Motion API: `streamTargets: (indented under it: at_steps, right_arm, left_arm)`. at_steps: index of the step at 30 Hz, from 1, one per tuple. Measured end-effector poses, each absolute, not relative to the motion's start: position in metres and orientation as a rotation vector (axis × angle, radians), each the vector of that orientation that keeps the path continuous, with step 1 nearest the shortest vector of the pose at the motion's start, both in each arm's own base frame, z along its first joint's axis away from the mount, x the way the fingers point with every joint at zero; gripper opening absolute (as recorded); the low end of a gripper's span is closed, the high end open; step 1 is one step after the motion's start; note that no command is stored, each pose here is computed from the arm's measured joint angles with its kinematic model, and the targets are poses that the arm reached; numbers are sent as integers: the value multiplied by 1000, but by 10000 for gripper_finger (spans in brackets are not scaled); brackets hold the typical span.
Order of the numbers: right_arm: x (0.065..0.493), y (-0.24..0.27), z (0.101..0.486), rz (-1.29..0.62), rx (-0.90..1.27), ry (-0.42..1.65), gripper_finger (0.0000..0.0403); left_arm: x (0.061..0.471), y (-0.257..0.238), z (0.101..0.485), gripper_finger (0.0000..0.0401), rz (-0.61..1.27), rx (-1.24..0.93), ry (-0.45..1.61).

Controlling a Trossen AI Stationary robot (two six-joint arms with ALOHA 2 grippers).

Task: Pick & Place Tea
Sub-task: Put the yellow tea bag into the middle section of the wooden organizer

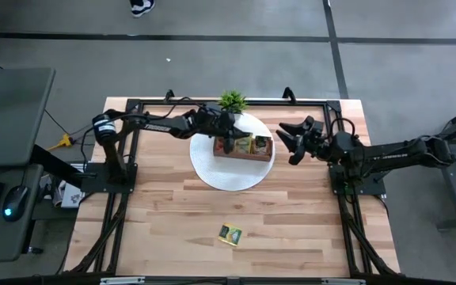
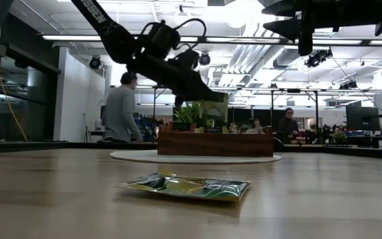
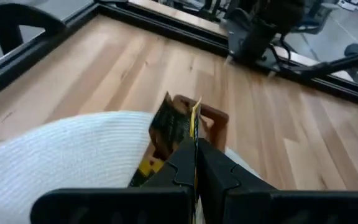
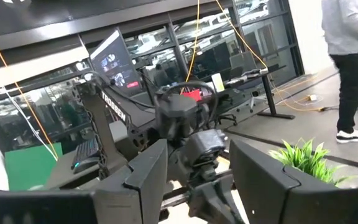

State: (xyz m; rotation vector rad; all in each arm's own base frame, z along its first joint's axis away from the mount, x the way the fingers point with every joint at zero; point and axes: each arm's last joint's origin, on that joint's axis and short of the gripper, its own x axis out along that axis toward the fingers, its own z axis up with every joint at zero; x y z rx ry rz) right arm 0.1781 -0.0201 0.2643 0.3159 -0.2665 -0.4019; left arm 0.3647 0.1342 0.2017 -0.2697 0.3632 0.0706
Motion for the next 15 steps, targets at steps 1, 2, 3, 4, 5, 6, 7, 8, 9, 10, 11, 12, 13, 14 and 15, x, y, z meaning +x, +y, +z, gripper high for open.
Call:
streamTargets:
  at_steps: [1, 2, 3, 4, 5, 6, 7, 8, 9, 10, 11, 12, 13, 14, 15]
  right_arm:
    - [178, -20, 264, -403, 317, -261, 170]
    - [178, -20, 263, -402, 318, -257, 170]
    - [179, -20, 263, -398, 320, -255, 170]
    - [179, -20, 263, -395, 327, -254, 170]
    - [179, -20, 263, -395, 335, -252, 170]
    - [179, -20, 262, -394, 337, -251, 170]
    - [179, -20, 262, -394, 337, -249, 170]
    - [179, -20, 262, -389, 337, -248, 170]
    - [179, -20, 262, -386, 338, -249, 170]
    - [179, -20, 262, -386, 338, -248, 170]
    - [179, -20, 262, -386, 337, -248, 170]
    - [179, -20, 262, -386, 337, -248, 170]
    - [179, -20, 262, -386, 337, -248, 170]
    - [179, -20, 262, -386, 337, -247, 170]
    - [179, -20, 262, -387, 337, -243, 170]
  left_arm:
    - [368, 136, 200, 0, 71, -270, 364]
    - [369, 138, 199, 0, 69, -275, 369]
    - [369, 139, 199, 0, 52, -283, 373]
    - [371, 140, 200, 0, 33, -286, 367]
    - [375, 141, 201, 0, 21, -286, 352]
    - [379, 142, 201, 0, 19, -285, 344]
    - [381, 143, 197, 0, 21, -294, 353]
    - [382, 143, 193, 0, 23, -312, 373]
    - [382, 143, 190, 0, 22, -324, 390]
    - [383, 143, 191, 0, 21, -328, 390]
    - [384, 144, 195, 0, 25, -320, 373]
    - [384, 144, 198, 0, 36, -313, 363]
    - [383, 144, 199, 0, 43, -312, 374]
    - [382, 144, 197, 0, 52, -314, 391]
    - [382, 144, 193, 0, 59, -318, 414]
